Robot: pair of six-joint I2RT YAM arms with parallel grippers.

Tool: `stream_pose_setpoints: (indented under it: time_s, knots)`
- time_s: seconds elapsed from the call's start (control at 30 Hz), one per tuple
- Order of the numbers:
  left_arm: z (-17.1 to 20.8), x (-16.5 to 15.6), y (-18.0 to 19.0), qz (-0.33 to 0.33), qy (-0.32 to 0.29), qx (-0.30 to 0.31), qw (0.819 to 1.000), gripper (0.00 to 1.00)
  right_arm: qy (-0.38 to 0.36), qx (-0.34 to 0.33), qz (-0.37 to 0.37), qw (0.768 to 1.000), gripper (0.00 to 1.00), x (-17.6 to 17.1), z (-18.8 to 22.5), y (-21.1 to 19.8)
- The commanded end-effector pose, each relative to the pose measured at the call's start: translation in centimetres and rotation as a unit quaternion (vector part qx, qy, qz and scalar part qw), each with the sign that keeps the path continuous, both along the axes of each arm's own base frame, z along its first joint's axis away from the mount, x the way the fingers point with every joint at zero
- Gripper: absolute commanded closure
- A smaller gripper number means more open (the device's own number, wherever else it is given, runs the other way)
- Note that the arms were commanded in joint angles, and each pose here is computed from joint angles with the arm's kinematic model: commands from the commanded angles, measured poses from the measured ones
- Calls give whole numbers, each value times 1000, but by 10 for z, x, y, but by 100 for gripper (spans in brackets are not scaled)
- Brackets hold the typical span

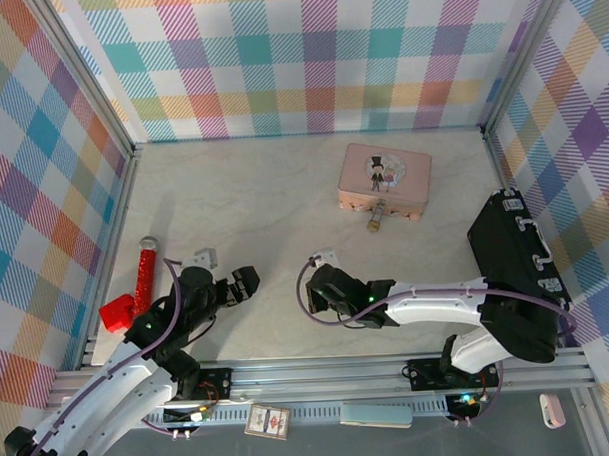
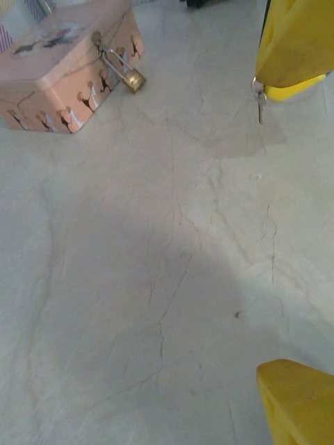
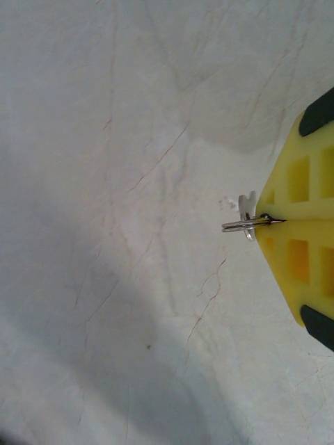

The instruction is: Unlock the padlock with the key

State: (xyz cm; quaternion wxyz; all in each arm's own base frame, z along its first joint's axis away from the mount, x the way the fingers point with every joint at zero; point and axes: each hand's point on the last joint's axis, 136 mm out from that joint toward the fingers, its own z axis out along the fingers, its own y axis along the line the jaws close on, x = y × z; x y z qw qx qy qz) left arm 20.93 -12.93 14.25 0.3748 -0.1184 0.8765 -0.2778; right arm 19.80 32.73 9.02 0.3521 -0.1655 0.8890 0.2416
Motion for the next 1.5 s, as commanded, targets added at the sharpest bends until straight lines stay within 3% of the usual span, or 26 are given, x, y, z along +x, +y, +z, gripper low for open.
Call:
stream_pose_setpoints:
  time_s: [0.0, 0.4, 0.5, 0.6, 0.7, 0.8, 0.97, 1.07, 1.13, 1.23, 1.37, 1.47]
  knots:
    - [18, -1, -14, -8, -2, -60, 998, 0, -74, 66, 59, 993, 100, 1, 41, 32]
    - [37, -4, -23, -5, -5, -141, 990, 0, -154, 130, 105, 974, 100, -4, 77, 51]
    - [37, -4, -24, -18, -14, -125, 992, 1, -153, 125, 79, 977, 100, 4, 80, 45]
    - [33, -4, -13, -26, -35, -58, 997, 1, -115, 139, 62, 982, 100, 15, 83, 35]
    - [29, 2, -15, -60, -85, -7, 995, 0, -67, 150, 62, 984, 100, 23, 96, 26]
    - [42, 15, -25, -84, -160, 2, 984, 1, -39, 157, 63, 985, 100, 27, 117, 18]
    - [71, 30, -52, -137, -294, 7, 946, 4, -3, 179, 61, 982, 100, 33, 154, 8]
    - [74, 42, -62, -153, -316, 37, 936, 9, 2, 163, 63, 985, 100, 32, 166, 5]
    - [71, 50, -60, -145, -311, 64, 937, 14, 25, 128, 38, 991, 100, 35, 154, -4]
    - [67, 51, -50, -123, -305, 81, 941, 12, 87, 59, -26, 994, 100, 40, 106, -27]
    - [60, 49, -25, -73, -285, 98, 951, 6, 214, 20, -114, 970, 84, 55, 48, -66]
    - [60, 43, -8, -40, -284, 104, 952, 4, 225, -33, -144, 963, 78, 68, 24, -80]
